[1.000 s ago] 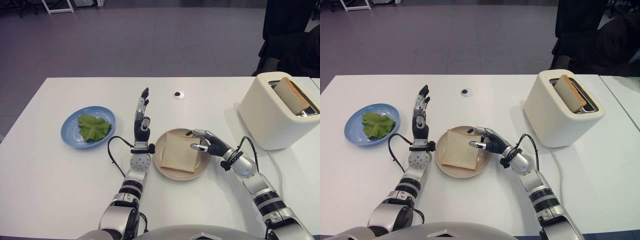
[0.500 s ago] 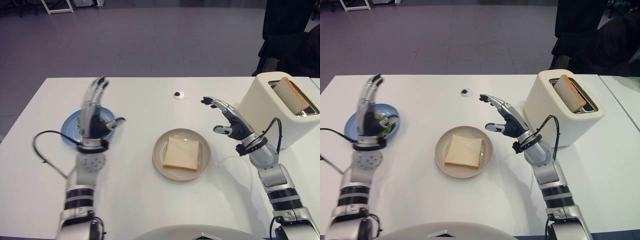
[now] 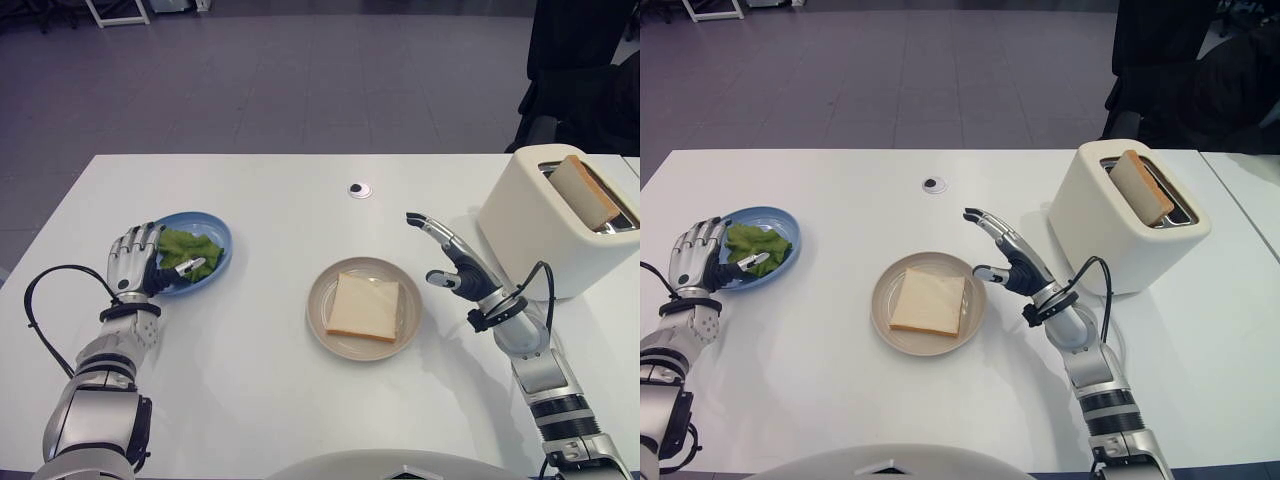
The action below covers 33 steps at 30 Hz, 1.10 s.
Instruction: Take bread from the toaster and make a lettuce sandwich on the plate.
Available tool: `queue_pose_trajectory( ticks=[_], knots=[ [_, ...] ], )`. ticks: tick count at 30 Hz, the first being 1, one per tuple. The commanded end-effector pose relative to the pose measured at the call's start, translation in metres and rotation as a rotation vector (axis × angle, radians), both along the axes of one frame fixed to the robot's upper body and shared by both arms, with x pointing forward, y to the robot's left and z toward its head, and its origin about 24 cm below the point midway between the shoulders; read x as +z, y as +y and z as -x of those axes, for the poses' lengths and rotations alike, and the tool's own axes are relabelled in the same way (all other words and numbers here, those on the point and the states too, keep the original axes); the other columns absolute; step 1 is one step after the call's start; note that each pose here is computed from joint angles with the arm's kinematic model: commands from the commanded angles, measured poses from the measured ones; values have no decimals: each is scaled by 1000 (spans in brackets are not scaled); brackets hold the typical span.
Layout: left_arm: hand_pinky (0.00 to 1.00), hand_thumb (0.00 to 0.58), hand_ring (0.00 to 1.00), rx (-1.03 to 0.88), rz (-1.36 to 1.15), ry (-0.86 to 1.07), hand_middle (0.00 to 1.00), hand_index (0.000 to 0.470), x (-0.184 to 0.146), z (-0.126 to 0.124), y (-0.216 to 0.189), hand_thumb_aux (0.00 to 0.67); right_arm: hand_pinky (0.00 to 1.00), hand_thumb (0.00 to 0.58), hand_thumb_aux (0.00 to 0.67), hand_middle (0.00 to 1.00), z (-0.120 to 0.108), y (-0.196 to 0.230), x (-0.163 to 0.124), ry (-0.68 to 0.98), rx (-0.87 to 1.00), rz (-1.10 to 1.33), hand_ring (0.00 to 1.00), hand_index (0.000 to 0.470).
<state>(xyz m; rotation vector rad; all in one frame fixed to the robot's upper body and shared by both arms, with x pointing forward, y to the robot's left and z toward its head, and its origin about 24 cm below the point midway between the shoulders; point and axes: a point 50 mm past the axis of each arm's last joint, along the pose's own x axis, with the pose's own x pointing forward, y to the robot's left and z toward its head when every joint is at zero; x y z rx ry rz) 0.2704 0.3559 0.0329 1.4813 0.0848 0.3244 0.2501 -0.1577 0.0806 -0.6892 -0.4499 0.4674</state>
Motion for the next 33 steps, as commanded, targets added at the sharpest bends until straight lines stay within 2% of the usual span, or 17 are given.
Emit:
queue_pose_trajectory(
  ticks=[1, 5, 9, 13, 17, 19, 22, 28, 33],
  knots=[
    [0, 580, 0, -12, -8, 114, 0, 470, -6, 1, 2, 670, 0, 0, 0, 0, 2, -1, -6, 23, -2, 1, 0, 0],
    [0, 580, 0, -102, 1, 253, 0, 470, -22, 4, -10, 670, 0, 0, 0, 0, 0, -1, -4, 21, -5, -9, 0, 0],
    [0, 580, 0, -123, 5, 235, 0, 470, -19, 1, -12, 670, 0, 0, 0, 0, 0, 0, -5, 21, -8, -16, 0, 0],
    [0, 580, 0, -114, 34, 15, 0, 470, 5, -5, -9, 670, 0, 0, 0, 0, 1, -1, -5, 19, -17, -23, 0, 0],
    [0, 580, 0, -181, 129, -336, 0, 470, 44, -8, -14, 670, 0, 0, 0, 0, 0, -2, -4, 11, -19, -33, 0, 0],
    [0, 580, 0, -288, 174, -424, 0, 470, 55, -9, -33, 670, 0, 0, 0, 0, 0, -1, -4, 7, -19, -41, 0, 0],
    [0, 580, 0, -449, 242, -405, 0, 470, 49, -10, -72, 670, 0, 0, 0, 0, 0, 2, -4, 3, -17, -52, 0, 0],
    [0, 580, 0, -913, 434, -214, 0, 470, 30, 13, -182, 670, 0, 0, 0, 0, -1, -16, 25, -114, -74, -96, 0, 0],
    [0, 580, 0, -1034, 484, -71, 0, 470, 9, 18, -220, 670, 0, 0, 0, 0, 1, -34, 45, -184, -132, -100, 0, 0]
  ],
)
